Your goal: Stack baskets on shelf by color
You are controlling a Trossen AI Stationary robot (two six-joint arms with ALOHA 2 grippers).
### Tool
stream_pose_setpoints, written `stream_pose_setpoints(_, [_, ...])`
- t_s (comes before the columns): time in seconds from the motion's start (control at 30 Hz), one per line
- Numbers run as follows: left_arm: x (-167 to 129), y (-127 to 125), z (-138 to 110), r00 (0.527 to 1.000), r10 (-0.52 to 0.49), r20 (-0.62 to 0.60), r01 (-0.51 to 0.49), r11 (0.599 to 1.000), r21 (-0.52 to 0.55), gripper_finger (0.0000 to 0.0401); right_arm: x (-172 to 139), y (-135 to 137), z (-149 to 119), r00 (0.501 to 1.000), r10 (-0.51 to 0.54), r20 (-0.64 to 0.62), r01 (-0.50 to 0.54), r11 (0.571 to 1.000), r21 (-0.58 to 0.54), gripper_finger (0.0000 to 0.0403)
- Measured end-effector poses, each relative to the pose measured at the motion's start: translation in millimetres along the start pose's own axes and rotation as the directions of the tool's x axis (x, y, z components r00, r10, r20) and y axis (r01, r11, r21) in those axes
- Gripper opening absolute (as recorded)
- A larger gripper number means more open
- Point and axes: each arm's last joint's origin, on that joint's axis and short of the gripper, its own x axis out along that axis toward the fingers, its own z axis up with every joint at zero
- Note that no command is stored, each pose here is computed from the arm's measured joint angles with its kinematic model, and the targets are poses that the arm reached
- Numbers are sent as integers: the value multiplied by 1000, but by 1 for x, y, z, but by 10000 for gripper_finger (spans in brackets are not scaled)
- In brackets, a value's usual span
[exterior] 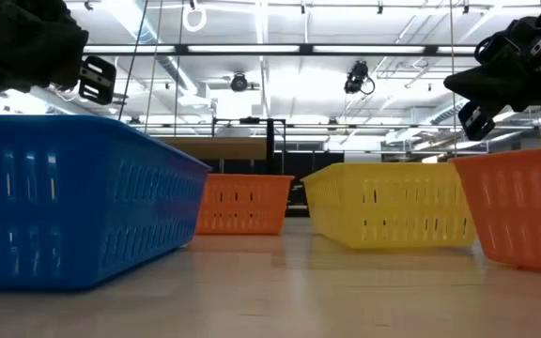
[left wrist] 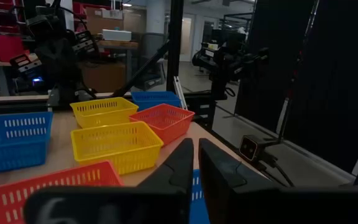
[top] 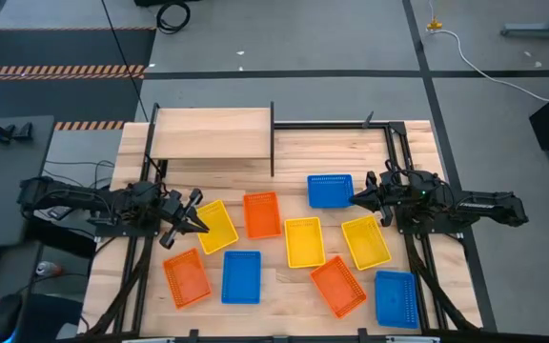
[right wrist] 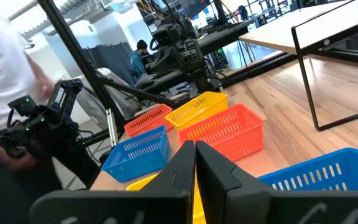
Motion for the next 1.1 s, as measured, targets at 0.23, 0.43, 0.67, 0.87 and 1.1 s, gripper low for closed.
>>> stream_pose_setpoints(0.23, [0,0,0,1000,0,0,0,1000,0,32,0,0,0,1000,0,0,0,1000,0,19])
stream_pose_setpoints(0.43, [0,0,0,1000,0,0,0,1000,0,29,0,0,0,1000,1,0,-1,1000,0,19])
stream_pose_setpoints(0.67, [0,0,1,1000,0,8,-1,980,197,35,0,0,0,1000,0,0,0,1000,0,19])
stream_pose_setpoints(0.87, [0,0,3,1000,-2,24,-8,901,433,28,0,0,0,1000,0,0,0,1000,0,19])
stream_pose_setpoints(1.1, [-1,2,10,989,100,111,-118,980,161,35,0,0,0,1000,0,0,0,1000,0,19])
